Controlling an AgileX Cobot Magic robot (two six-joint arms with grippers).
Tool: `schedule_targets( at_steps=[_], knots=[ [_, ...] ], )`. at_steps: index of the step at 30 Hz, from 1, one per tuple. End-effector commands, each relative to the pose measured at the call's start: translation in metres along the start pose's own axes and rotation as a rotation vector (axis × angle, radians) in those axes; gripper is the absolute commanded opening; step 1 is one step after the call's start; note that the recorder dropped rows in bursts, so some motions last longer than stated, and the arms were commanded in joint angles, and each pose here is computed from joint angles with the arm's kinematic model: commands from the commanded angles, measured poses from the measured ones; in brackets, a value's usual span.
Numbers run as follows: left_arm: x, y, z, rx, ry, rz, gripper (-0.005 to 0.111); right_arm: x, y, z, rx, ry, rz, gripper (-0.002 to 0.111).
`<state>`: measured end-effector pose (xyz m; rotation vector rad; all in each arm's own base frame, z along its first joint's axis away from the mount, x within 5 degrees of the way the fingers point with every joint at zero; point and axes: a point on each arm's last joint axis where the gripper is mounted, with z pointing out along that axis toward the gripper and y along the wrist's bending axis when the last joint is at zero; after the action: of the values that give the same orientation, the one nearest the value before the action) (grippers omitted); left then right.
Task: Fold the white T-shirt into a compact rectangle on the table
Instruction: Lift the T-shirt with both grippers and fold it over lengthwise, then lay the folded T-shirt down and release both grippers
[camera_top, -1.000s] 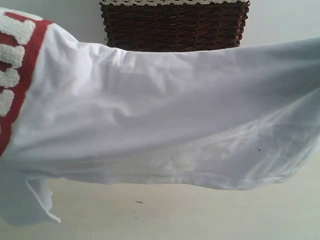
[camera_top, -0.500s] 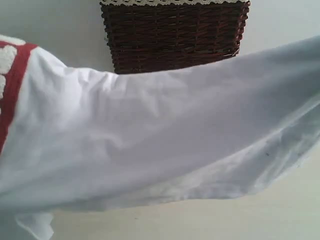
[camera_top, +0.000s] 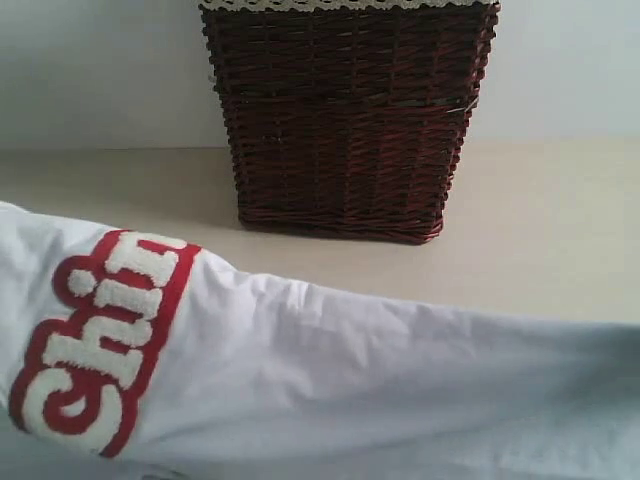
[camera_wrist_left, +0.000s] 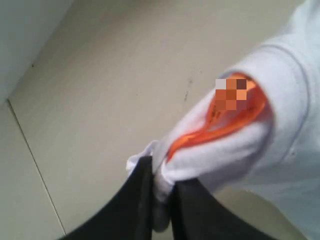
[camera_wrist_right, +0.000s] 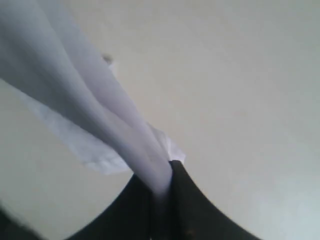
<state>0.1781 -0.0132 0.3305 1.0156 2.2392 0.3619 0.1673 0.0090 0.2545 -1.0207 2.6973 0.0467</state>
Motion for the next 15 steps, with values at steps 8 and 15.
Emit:
schedule_targets(
  at_steps=[8, 15],
  knots=[
    [-0.021, 0.008, 0.117, -0.108, -0.159, 0.02, 0.001, -0.044, -0.058, 0.075, 0.198, -0.147, 0.04, 0.006],
    [-0.023, 0.007, 0.141, -0.115, -0.174, 0.031, 0.051, -0.057, -0.073, 0.081, 0.273, -0.214, 0.052, 0.055]
  ],
)
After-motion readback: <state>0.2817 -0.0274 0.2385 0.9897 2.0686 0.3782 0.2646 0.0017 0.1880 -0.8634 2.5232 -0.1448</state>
